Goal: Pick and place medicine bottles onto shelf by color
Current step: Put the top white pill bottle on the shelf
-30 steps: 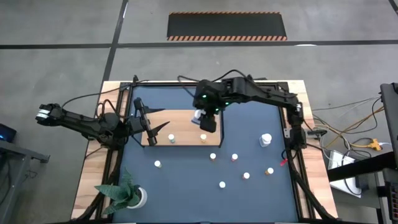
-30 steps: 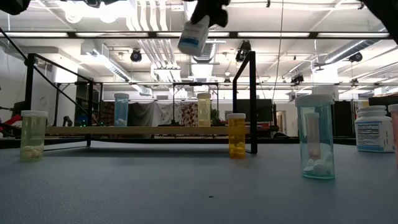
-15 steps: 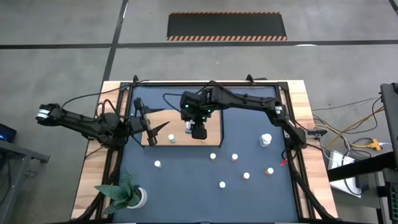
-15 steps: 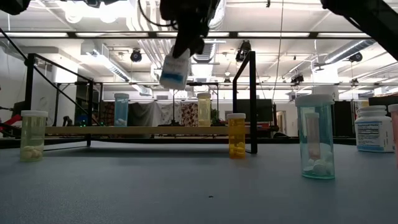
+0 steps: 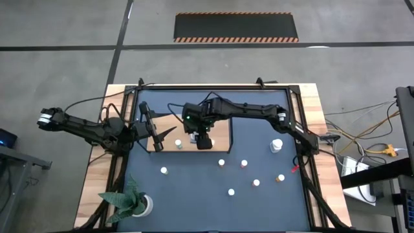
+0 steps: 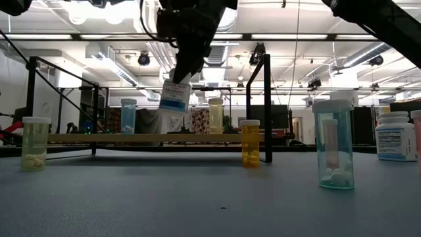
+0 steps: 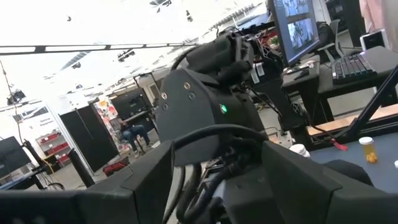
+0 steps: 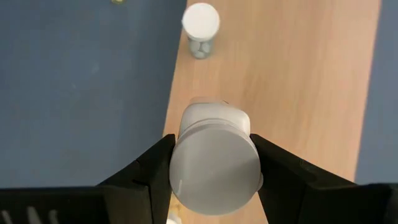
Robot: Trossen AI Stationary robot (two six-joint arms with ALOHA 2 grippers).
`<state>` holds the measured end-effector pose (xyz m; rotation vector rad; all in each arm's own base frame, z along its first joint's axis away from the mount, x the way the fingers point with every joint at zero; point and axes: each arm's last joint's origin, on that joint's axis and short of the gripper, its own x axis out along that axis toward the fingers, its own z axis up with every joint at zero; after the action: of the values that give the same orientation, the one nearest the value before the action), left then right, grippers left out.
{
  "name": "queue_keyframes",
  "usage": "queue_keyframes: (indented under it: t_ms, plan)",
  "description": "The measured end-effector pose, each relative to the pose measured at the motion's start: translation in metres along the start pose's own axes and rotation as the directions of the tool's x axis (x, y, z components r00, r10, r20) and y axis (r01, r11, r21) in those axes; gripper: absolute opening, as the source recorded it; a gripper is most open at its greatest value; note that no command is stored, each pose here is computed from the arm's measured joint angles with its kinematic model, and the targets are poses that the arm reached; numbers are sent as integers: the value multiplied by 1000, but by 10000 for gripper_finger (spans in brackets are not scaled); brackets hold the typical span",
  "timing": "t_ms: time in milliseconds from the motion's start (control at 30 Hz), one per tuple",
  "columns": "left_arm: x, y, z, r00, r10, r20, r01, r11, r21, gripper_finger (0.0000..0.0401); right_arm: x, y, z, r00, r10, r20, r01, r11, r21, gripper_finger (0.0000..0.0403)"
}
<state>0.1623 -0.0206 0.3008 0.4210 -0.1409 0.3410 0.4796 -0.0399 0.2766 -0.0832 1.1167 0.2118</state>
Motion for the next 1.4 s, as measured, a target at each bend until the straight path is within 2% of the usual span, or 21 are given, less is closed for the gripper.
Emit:
queue_keyframes:
  t_ms: [233, 733, 1200, 1400]
  plan:
    - [0, 0, 0, 1000, 0, 0, 0, 1000, 0, 226, 19, 7, 1, 1000, 11, -24, -11, 1000, 6, 173]
    - [0, 0, 0, 1000, 1, 1, -1, 1000, -1, 226, 22, 12, 4, 1000, 6, -16, -5, 997, 77, 173]
    - [0, 0, 0, 1000, 1, 1, -1, 1000, 0, 226, 35, 11, 1, 998, -27, -59, 30, 998, 55, 174]
    - [0, 0, 0, 1000, 1, 2, -1, 1000, -1, 226, 36, 12, 1, 998, -26, -58, 27, 999, 19, 204]
